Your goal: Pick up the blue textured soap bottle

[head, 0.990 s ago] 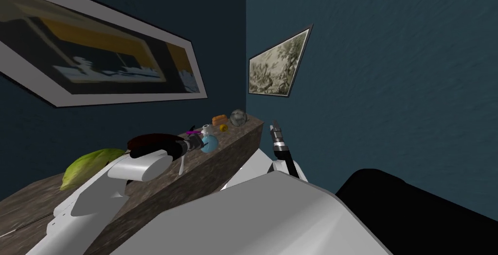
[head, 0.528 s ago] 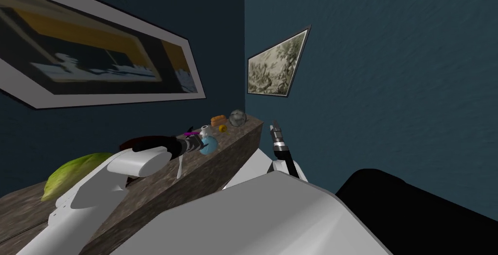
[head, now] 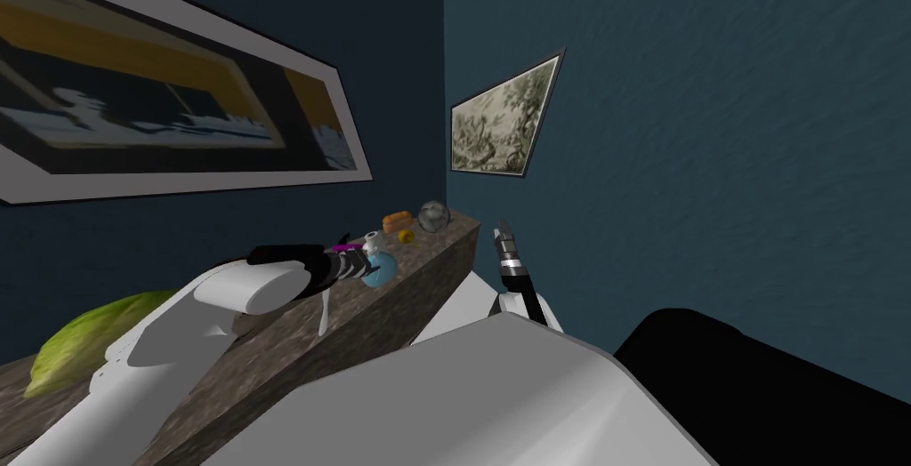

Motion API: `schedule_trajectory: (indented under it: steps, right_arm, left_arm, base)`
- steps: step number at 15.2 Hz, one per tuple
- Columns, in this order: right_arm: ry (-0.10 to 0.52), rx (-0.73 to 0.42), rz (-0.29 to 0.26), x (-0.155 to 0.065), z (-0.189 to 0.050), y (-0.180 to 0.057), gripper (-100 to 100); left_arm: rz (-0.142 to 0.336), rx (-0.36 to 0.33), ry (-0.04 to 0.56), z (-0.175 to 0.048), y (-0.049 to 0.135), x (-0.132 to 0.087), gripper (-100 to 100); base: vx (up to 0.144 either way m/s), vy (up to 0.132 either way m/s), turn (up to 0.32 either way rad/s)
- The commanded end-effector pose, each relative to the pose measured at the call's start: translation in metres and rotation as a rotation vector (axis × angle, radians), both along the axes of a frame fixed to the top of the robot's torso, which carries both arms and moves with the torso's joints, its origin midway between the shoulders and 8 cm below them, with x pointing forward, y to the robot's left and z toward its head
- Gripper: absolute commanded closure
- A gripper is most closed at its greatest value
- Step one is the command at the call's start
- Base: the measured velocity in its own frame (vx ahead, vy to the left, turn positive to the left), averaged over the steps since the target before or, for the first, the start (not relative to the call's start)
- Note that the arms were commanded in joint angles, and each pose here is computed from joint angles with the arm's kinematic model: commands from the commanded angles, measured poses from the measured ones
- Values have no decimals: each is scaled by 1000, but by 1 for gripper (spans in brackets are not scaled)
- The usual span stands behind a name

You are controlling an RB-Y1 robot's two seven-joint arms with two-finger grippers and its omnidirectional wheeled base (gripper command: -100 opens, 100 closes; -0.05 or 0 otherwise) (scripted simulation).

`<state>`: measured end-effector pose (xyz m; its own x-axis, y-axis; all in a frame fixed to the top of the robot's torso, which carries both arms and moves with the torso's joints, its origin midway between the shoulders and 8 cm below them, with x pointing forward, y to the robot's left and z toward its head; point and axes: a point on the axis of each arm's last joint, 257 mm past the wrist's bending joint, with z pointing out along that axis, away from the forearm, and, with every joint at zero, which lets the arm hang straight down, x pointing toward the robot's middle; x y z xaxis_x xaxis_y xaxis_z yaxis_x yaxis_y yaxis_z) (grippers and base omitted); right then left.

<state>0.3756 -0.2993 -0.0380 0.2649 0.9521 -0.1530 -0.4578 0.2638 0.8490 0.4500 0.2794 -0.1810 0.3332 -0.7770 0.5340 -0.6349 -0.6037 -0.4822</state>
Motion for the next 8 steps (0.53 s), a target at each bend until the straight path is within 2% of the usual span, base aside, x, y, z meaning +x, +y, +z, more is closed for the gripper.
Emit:
schedule_trajectory:
  steps: [1,8]
  right_arm:
    - [0,0,0,0,0,0,0]
    - [0,0,0,0,0,0,0]
  left_arm:
    - [13,-19,42,1,-1,-4,-100]
    - [41,-25,154,-5,2,-21,-100]
  base:
    - [21,26,-69]
    - [18,21,-51]
